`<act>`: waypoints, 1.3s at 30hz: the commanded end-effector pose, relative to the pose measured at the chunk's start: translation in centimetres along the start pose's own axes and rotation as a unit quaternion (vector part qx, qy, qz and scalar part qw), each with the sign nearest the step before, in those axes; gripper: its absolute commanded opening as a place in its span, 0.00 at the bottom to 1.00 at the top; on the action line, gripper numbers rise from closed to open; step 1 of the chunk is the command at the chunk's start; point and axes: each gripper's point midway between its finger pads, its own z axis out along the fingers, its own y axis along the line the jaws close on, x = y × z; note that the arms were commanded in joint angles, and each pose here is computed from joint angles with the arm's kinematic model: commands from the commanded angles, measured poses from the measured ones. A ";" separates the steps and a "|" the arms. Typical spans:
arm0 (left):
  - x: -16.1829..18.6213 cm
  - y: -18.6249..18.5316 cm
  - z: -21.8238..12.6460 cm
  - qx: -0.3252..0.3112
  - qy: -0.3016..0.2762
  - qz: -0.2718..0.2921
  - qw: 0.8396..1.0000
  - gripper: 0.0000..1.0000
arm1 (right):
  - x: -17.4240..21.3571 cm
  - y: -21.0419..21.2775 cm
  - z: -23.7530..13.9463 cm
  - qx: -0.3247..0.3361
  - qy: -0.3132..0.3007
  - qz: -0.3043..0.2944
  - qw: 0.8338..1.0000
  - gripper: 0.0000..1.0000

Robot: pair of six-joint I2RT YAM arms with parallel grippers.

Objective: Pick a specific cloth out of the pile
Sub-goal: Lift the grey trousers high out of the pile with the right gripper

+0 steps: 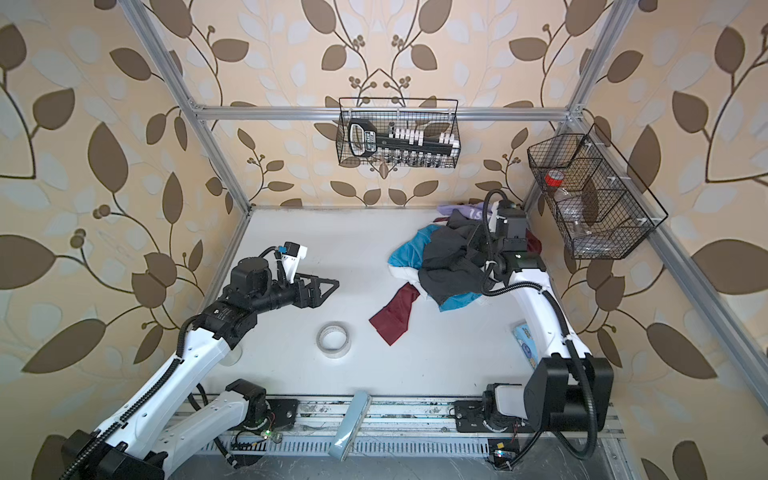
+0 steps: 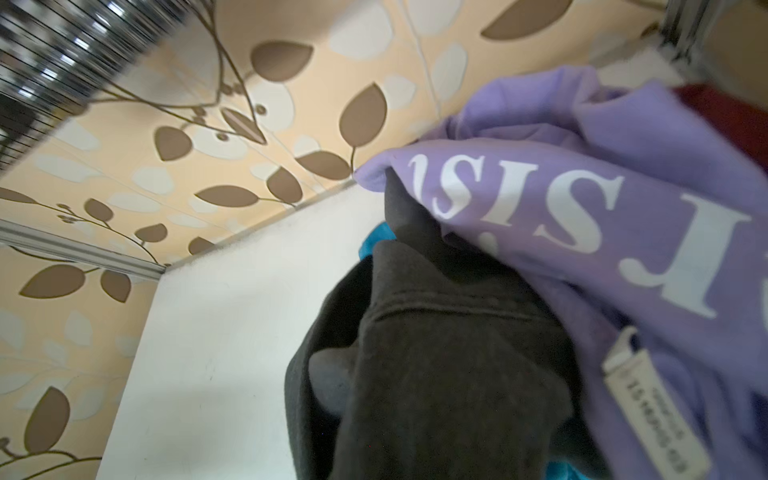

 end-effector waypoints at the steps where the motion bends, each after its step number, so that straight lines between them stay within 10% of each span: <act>1: -0.3 -0.8 -0.4 0.010 -0.011 0.013 1.000 0.99 | -6.4 3.7 -4.2 -0.044 -0.101 -0.037 0.993 0.00; 14: -0.5 -1.0 -0.7 0.009 -0.016 0.017 1.000 0.99 | -18.3 13.8 -14.6 -0.197 -0.255 -0.074 0.944 0.00; 29: -1.5 -1.9 -2.8 -0.004 -0.046 0.031 0.998 0.99 | -24.8 25.3 -31.6 -0.482 -0.367 -0.090 0.791 0.00; 39: -2.7 -3.7 -7.0 -0.026 -0.087 0.056 0.994 0.99 | -20.8 33.3 -28.4 -0.593 -0.294 -0.077 0.745 0.00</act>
